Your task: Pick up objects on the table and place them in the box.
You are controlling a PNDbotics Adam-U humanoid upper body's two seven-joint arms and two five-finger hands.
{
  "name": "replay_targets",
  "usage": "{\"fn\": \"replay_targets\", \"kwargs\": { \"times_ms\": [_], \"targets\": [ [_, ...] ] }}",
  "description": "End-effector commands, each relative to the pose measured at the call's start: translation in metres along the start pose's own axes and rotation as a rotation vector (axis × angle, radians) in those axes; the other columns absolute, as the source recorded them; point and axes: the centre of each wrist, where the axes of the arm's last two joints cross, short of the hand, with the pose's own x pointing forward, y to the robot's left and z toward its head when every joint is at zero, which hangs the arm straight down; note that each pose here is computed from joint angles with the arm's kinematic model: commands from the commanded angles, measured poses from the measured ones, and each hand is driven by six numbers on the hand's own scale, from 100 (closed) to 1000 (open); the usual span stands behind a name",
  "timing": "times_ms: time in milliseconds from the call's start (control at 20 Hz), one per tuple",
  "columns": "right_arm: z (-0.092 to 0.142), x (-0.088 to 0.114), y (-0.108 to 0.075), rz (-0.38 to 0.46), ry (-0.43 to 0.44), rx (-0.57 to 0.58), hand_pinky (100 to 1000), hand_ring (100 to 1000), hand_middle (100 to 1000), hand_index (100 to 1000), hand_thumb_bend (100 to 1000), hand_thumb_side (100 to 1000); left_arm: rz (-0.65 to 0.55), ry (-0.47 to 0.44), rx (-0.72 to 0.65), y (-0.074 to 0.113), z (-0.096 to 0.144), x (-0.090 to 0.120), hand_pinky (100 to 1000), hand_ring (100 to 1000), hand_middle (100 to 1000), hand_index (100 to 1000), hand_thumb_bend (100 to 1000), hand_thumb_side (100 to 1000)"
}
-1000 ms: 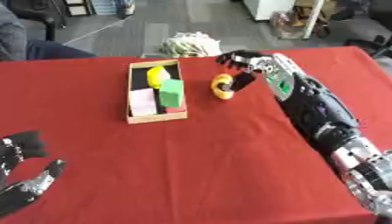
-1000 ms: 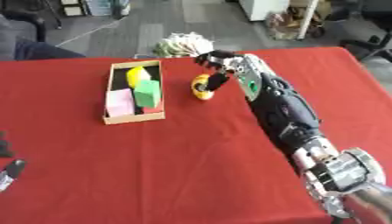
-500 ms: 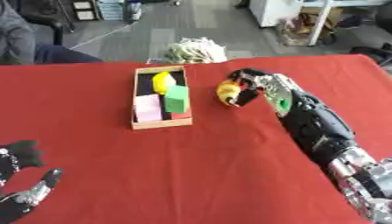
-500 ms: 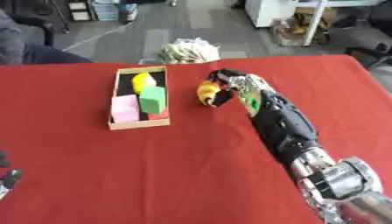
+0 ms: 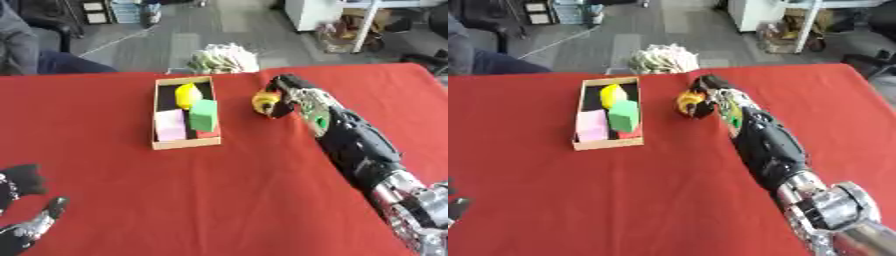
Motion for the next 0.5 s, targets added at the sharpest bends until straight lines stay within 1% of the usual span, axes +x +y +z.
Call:
{"fn": "replay_targets", "kwargs": {
  "times_ms": [50,150,250,350,500],
  "targets": [
    [-0.004,0.006,-0.054,-0.018,-0.038,-0.174,640,480,354,443,158,100,-0.029,-0.033,-0.004,0.007,-0.003,0.009,754,592,584,762,583,279],
    [-0.005,0.011,-0.066,-0.044,-0.045,-0.222,642,480,354,443,148,100,-0.03,-0.039,-0.014,0.006,-0.005,0.01,754,592,584,762,584,279],
    [-0.007,0.017,-0.069,-0.063,-0.053,-0.233,647,487,361,450,144,100,-0.026,-0.049,-0.027,0.004,-0.007,0.012,754,592,584,762,583,278],
    [-0.009,0.022,-0.063,-0.072,-0.064,-0.213,650,496,369,459,139,100,-0.021,-0.06,-0.041,0.002,-0.01,0.014,754,592,584,762,584,278],
    [-0.011,0.027,-0.05,-0.084,-0.071,-0.17,653,502,374,465,123,100,-0.01,-0.077,-0.06,-0.001,-0.013,0.017,754,591,584,762,585,278]
  ]
}}
